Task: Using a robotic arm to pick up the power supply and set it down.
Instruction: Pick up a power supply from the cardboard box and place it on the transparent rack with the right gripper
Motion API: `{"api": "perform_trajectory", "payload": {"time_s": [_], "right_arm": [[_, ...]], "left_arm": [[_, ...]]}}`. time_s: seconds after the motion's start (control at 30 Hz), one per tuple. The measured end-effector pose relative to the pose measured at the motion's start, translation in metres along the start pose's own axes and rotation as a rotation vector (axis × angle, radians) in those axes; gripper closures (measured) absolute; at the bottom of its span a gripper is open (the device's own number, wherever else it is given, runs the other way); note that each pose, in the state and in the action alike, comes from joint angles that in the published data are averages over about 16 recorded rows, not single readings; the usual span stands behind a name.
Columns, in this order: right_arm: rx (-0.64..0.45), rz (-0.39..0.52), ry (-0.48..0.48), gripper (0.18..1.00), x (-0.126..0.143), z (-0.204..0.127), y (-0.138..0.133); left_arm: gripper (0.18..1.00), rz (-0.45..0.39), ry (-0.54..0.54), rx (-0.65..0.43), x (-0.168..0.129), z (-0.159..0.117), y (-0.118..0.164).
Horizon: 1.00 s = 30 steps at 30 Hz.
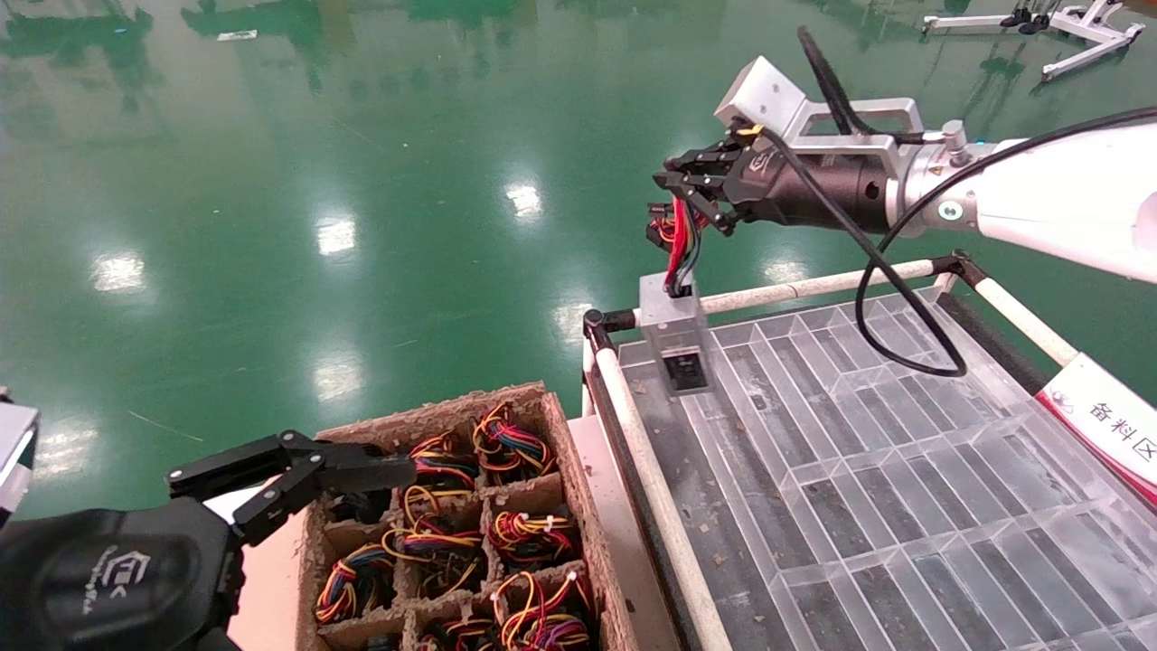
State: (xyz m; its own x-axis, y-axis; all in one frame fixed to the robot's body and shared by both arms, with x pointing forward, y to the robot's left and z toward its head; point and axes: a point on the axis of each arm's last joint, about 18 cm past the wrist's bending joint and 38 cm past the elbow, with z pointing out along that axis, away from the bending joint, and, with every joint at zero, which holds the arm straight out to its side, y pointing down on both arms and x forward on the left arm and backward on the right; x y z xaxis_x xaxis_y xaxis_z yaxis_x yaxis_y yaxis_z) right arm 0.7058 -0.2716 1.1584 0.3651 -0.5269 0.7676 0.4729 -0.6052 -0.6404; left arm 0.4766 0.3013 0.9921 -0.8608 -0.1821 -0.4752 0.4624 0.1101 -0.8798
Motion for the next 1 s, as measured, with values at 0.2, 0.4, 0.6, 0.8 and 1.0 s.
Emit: {"api": "perform_trajectory", "payload": {"time_s": [0.2,0.4,0.6,0.8,1.0], "right_arm": [[-0.005,-0.010,-0.026,0.939,-0.009,0.008,-0.001],[-0.010,-0.006,-0.051,0.939,-0.019,0.016,0.000],[-0.017,0.015,-0.065,0.939,-0.027,0.020,0.007],[-0.023,0.041,-0.073,0.939,-0.032,0.018,0.016],[-0.024,0.057,-0.085,0.939,-0.036,0.015,0.024]], "left_arm": [[0.184,0.000,0.000,0.000,0.000,0.000,0.000],[0.184,0.000,0.000,0.000,0.000,0.000,0.000],[0.184,0.000,0.000,0.000,0.000,0.000,0.000],[0.184,0.000,0.000,0.000,0.000,0.000,0.000],[0.184,0.000,0.000,0.000,0.000,0.000,0.000]]}}
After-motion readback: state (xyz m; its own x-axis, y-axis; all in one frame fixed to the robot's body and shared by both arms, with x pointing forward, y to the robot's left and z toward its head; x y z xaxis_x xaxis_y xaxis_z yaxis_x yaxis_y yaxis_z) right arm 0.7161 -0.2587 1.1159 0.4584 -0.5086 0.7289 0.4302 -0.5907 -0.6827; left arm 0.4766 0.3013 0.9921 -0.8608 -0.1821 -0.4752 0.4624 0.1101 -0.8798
